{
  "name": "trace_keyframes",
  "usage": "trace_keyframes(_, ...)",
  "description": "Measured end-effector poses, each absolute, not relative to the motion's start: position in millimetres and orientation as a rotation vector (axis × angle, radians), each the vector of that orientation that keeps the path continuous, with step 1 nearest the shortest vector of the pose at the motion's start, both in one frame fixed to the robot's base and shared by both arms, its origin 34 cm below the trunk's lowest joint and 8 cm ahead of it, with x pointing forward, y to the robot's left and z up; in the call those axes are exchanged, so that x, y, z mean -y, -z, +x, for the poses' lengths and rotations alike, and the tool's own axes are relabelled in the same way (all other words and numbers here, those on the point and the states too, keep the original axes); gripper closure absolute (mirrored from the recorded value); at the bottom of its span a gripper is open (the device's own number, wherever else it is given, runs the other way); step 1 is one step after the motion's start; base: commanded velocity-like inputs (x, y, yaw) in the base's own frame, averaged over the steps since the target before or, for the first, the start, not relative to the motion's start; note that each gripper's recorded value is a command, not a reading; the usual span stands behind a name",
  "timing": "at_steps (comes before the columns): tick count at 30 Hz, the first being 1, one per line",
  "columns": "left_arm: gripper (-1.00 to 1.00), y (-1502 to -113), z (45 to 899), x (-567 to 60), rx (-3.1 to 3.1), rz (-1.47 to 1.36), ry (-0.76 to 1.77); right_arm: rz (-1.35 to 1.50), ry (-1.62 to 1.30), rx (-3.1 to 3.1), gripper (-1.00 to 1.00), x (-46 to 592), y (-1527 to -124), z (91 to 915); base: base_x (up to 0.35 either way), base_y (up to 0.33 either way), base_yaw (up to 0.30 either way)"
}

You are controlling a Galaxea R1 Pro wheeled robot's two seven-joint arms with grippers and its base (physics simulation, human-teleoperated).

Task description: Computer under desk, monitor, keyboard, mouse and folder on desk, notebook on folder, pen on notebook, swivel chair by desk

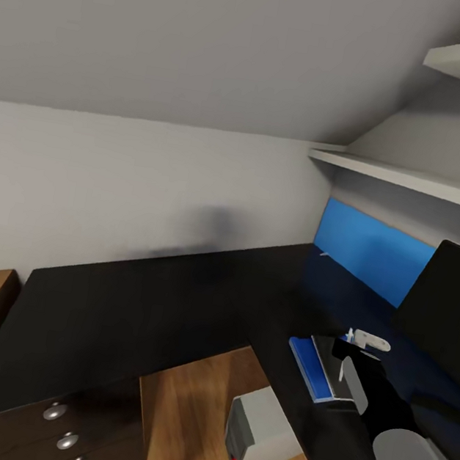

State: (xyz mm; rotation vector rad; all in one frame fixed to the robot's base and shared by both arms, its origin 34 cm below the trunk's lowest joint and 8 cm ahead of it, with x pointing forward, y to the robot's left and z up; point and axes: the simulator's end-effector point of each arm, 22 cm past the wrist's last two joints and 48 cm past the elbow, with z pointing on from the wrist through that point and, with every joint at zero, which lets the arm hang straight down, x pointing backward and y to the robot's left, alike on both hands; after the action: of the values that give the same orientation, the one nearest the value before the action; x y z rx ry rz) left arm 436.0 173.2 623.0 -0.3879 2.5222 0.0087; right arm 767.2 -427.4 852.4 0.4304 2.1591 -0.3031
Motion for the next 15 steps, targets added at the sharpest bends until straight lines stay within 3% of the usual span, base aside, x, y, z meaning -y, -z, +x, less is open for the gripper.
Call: trace_keyframes(15, -1.00, -604.7, 436.3, -173.5, -2.523, -0.388, -0.010, 0.431, 0.304, -2.160, 1.00, 428.2, -834.5, 767.4, 0.000, 0.000, 0.000)
